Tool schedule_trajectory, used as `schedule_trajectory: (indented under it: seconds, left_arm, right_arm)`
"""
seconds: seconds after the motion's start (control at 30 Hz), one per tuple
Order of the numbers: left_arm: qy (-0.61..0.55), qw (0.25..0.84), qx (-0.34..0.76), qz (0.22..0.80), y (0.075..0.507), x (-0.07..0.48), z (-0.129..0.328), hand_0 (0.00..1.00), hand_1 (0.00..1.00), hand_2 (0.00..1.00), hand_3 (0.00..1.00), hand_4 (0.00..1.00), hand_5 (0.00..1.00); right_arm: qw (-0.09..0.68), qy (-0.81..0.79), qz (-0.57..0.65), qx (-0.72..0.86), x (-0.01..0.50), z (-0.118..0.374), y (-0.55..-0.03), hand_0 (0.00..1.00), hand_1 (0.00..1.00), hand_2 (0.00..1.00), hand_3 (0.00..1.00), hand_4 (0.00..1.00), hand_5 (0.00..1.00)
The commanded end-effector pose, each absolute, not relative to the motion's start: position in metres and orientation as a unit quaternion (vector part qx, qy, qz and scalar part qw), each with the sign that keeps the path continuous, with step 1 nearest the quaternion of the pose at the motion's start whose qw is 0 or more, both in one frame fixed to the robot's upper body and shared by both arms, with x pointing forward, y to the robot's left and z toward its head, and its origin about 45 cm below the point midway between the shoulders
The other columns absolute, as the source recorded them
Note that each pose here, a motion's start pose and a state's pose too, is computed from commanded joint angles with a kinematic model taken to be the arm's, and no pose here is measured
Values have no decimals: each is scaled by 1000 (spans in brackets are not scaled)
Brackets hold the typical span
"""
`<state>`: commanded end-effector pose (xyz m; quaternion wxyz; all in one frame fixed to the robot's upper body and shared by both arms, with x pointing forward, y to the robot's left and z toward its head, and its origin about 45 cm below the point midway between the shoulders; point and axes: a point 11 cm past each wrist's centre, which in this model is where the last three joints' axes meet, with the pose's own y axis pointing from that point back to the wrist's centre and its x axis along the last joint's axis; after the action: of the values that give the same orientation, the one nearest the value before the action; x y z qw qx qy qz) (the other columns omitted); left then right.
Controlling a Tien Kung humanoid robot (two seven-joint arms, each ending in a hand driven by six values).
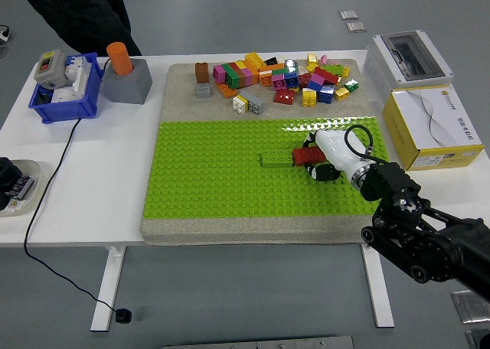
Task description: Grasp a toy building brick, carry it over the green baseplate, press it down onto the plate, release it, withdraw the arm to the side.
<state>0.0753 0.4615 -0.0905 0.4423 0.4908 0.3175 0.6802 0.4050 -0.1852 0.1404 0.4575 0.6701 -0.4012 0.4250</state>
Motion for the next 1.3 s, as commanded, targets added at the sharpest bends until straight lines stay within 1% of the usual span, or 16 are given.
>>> schedule_trajectory:
  seconds: [0.03,0.2,0.23,0.8,0.83,1.3]
  left_arm:
    - [317,442,491,680,462,75,-90,658,614,601,700,729,179]
    - [317,443,491,680,461,76,-90,658,614,601,700,729,179]
    - [317,443,491,680,461,76,-90,659,614,602,698,729,180]
    - [317,444,491,679,461,76,-91,659,615,601,696,729,183]
    - [317,444,491,679,461,76,-91,659,614,601,691,727,184]
    - [317,444,491,679,461,75,-91,659,615,600,684,725,183]
  right_arm:
    - [457,-401,425,670,405,140,-185,716,737,776,631,628,168]
    - [456,-401,424,672,405,140,-184,716,737,776,631,628,168]
    - [456,-401,424,672,405,140,-184,722,742,784,644,632,170]
    - [454,-400,421,675,405,141,-183,724,745,792,651,649,178]
    - [453,-401,421,676,405,141,-183,728,746,793,654,662,192]
    - [450,-402,418,679,405,141,-182,729,749,799,656,683,212]
